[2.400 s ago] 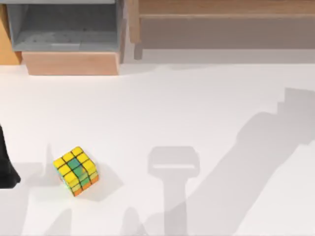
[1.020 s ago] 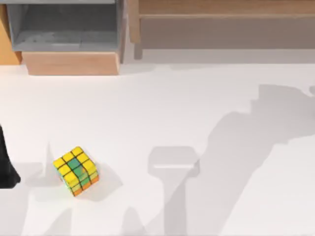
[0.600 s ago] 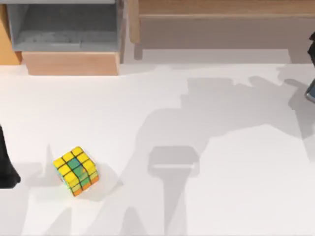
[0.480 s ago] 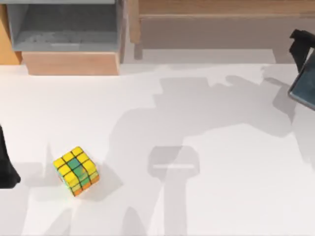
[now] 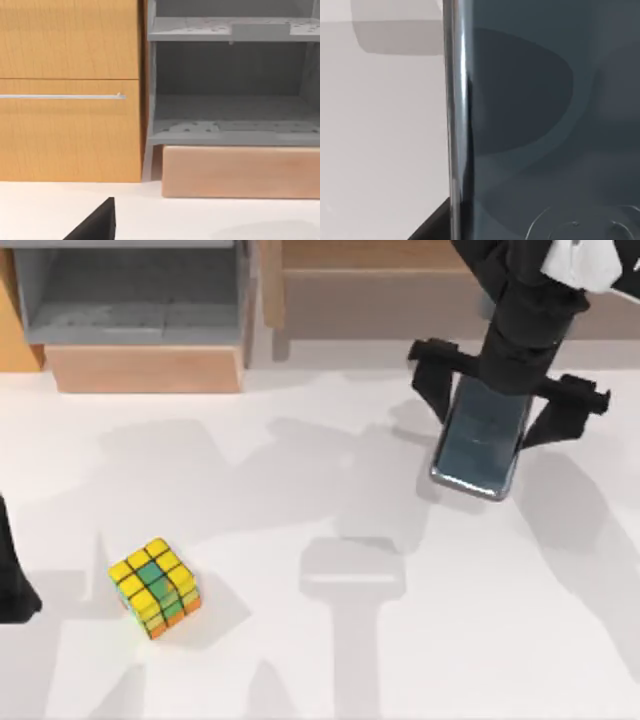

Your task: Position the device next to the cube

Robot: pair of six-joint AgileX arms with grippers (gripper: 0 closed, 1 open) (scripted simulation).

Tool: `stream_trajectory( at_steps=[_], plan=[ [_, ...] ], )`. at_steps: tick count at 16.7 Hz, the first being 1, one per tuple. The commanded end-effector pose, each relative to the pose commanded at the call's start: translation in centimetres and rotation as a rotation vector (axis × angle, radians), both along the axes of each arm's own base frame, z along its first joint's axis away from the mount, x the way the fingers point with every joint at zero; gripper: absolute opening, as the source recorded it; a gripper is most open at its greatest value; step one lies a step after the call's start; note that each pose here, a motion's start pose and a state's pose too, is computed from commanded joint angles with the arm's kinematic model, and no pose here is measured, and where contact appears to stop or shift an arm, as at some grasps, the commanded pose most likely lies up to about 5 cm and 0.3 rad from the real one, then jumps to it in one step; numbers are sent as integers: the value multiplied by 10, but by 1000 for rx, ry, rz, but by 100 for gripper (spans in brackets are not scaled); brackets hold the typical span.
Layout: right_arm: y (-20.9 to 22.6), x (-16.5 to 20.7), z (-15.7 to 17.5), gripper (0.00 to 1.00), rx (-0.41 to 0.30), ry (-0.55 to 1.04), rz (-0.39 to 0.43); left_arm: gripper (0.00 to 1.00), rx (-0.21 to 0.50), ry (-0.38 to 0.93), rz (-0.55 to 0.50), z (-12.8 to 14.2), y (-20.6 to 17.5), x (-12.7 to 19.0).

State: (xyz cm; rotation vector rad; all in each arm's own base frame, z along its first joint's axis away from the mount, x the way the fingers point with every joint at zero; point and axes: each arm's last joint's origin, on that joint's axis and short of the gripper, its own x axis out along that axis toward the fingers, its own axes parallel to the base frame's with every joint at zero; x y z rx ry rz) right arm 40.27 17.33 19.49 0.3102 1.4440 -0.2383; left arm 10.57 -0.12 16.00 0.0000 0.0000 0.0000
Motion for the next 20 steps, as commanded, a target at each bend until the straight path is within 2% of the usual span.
stream_trajectory(
  at_steps=[5,10,14,20],
  plan=[
    [86,-46,-7,0,-14,45,160,100,0,0,0,0,0,0],
    [144,-93,-13,0,-35,80,283,100,0,0,0,0,0,0],
    [166,-117,-16,0,-46,96,337,100,0,0,0,0,0,0],
    [169,-120,-17,0,-48,98,345,100,0,0,0,0,0,0]
  ],
)
